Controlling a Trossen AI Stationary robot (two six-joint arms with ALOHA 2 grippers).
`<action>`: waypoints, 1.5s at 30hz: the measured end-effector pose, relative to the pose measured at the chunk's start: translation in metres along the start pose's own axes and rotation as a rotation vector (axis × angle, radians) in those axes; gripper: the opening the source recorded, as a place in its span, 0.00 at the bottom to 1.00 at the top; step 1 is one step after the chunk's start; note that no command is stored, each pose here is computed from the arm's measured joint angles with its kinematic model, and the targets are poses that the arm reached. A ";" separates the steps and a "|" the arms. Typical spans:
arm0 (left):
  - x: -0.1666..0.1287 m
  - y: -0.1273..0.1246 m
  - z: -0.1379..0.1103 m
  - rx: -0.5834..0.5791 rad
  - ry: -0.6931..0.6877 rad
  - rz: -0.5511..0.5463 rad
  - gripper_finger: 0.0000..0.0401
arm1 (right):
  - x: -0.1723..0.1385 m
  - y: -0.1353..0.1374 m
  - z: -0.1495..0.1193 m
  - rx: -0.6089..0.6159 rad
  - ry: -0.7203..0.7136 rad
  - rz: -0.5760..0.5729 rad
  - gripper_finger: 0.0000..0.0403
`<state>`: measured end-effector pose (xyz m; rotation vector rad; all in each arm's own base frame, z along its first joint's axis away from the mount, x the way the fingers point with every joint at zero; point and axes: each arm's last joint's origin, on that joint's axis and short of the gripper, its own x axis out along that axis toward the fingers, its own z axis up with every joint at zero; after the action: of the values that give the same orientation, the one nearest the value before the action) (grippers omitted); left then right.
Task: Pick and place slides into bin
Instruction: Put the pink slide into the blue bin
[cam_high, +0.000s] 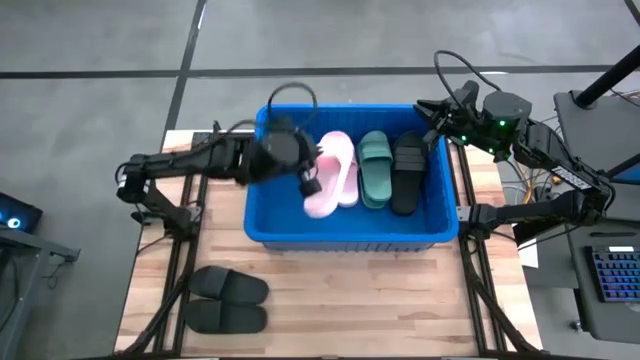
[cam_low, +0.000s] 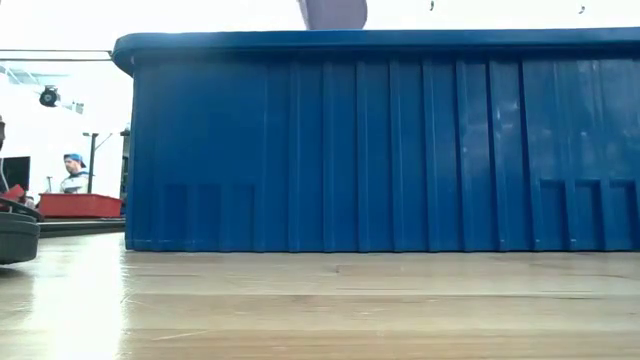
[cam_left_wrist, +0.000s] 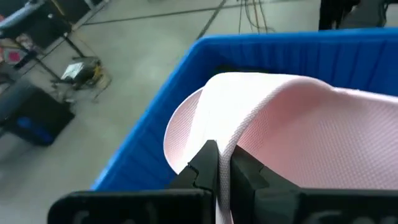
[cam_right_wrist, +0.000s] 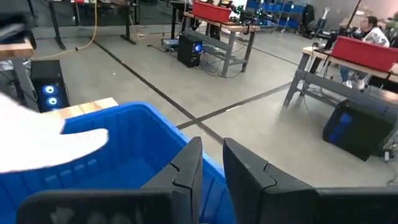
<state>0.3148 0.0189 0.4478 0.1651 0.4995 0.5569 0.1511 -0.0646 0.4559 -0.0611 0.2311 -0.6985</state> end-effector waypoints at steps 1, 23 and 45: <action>0.005 0.008 0.002 -0.003 -0.012 -0.001 0.00 | 0.000 0.000 0.000 -0.010 -0.001 0.000 0.14; 0.176 0.016 -0.063 0.251 0.351 0.252 0.00 | -0.020 -0.008 0.006 -0.122 -0.080 -0.012 0.14; 0.241 -0.018 -0.102 0.481 0.406 0.252 0.00 | -0.020 -0.008 0.006 -0.152 -0.080 -0.014 0.14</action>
<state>0.4496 0.1369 0.2558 0.5863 1.0153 0.7141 0.1329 -0.0583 0.4663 -0.2353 0.2069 -0.6904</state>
